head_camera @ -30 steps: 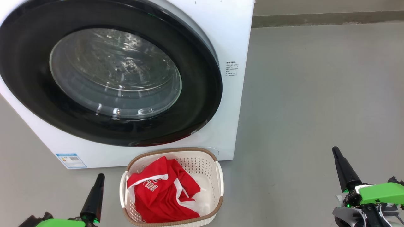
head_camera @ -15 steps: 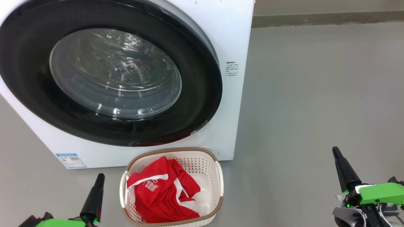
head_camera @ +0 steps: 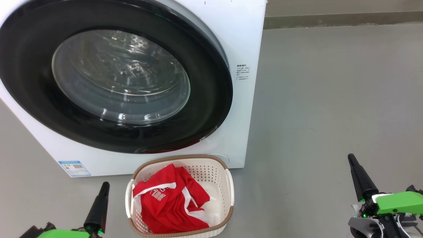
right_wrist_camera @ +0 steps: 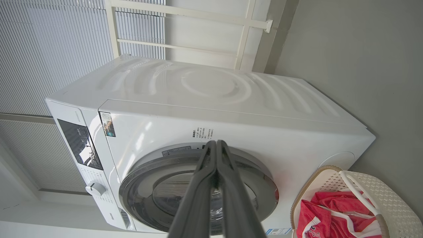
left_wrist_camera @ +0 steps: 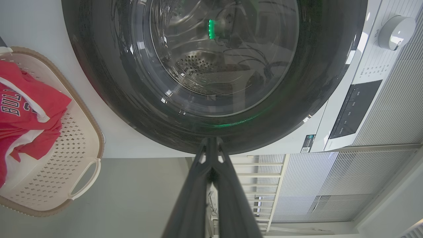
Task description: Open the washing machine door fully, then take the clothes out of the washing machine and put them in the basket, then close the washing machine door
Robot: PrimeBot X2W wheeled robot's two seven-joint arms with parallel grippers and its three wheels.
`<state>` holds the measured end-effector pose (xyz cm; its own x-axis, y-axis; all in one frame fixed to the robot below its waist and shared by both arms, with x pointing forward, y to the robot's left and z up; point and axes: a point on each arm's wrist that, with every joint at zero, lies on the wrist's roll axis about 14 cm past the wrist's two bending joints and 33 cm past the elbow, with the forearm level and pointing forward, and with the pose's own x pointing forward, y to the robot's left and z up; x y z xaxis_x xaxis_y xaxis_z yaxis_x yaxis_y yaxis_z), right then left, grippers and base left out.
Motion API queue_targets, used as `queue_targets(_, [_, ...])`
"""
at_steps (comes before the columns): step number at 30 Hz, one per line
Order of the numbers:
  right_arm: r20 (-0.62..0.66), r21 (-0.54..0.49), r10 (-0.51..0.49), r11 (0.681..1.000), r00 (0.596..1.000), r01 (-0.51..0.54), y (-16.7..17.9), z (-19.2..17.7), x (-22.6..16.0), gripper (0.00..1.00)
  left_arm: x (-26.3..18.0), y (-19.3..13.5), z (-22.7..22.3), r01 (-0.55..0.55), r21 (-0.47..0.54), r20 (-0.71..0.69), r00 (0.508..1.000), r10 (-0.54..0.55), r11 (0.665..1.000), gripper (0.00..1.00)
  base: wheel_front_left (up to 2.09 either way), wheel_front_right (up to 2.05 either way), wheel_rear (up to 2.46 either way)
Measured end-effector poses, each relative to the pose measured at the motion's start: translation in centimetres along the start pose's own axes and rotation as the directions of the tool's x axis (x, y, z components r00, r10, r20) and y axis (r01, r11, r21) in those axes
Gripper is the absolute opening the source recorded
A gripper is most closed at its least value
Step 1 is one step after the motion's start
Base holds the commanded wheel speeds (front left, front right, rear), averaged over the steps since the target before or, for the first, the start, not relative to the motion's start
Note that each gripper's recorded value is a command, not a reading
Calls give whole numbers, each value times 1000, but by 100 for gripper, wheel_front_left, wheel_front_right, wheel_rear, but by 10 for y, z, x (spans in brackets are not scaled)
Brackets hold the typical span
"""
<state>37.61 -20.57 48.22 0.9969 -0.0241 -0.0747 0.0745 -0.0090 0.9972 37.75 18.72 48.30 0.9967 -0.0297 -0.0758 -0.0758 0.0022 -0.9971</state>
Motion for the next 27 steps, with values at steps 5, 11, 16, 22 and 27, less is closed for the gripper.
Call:
queue_targets(5, [0,0,0,1000,1000,0,0,0,0,0,0,0,0,0,0,0,1000,0,1000,0,0,0,0])
queue_targets(11, [1,1,0,1000,1000,0,0,0,0,0,0,0,0,0,0,0,1000,0,1000,0,0,0,0])
queue_targets(16, [1,1,0,1000,1000,0,0,0,0,0,0,0,0,0,0,0,1000,0,1000,0,0,0,0])
queue_targets(22, [0,1,0,1000,1000,0,0,0,0,0,0,0,0,0,0,0,1000,0,1000,0,0,0,0])
queue_targets(27, [0,1,0,1000,1000,0,0,0,0,0,0,0,0,0,0,0,1000,0,1000,0,0,0,0])
